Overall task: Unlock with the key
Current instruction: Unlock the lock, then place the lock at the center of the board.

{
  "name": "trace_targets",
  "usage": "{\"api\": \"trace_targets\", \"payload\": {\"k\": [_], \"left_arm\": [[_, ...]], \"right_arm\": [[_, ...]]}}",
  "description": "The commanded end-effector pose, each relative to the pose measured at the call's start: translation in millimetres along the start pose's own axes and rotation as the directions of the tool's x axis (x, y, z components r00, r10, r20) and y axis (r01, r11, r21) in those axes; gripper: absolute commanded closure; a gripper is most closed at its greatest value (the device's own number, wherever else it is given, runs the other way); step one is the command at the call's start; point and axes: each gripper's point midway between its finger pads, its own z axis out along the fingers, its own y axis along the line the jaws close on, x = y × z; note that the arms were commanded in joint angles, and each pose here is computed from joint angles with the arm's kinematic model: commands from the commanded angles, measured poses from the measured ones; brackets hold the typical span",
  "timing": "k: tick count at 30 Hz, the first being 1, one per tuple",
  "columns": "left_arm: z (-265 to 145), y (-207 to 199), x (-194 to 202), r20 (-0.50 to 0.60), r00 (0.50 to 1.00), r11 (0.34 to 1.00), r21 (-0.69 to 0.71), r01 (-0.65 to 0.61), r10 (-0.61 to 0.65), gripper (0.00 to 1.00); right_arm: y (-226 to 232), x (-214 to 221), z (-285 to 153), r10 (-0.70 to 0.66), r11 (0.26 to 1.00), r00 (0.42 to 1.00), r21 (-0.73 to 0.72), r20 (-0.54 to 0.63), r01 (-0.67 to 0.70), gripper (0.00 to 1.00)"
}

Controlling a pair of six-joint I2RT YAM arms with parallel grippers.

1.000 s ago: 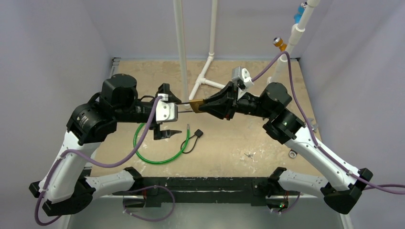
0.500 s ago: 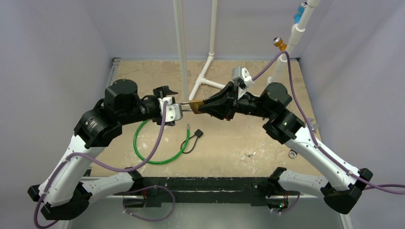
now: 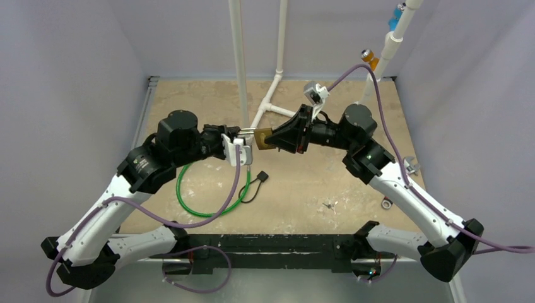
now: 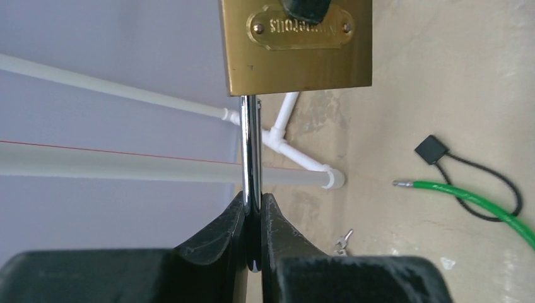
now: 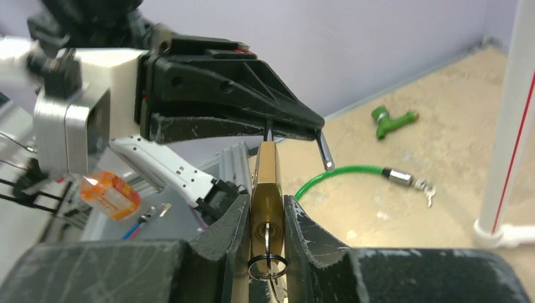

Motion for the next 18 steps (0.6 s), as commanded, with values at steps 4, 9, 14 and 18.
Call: {"api": "trace_targets", "payload": {"k": [4,9,14,18], "left_arm": [[39.2,-2.7,-1.9,-0.008,0.913,0.905,-0.129,-0.406,0.408,1.0],[64.9,-19.5,10.0,-0.034,0.863,0.857,-0.099,-0.505,0.505,0.96],[91.6,-44.1,18.0,-0.017,0.793,0.791,-0.069,-0.608,0.609,0.87],[119.7,-82.3,34.9,0.036,0.762,0.763,0.004,-0.647,0.646,0.8]], "right_arm": [[-68.4,19.0,-7.3,0.42,0.902,0.908,0.114,-0.007,-0.416,1.0],[-89.8,34.9,-17.6,0.535,0.835,0.845,0.153,-0.003,-0.528,1.0],[-117.0,52.0,-23.5,0.595,0.776,0.803,0.241,0.03,-0.583,1.0],[-147.5,72.1,-32.6,0.632,0.714,0.771,0.323,0.085,-0.621,1.0]]}}
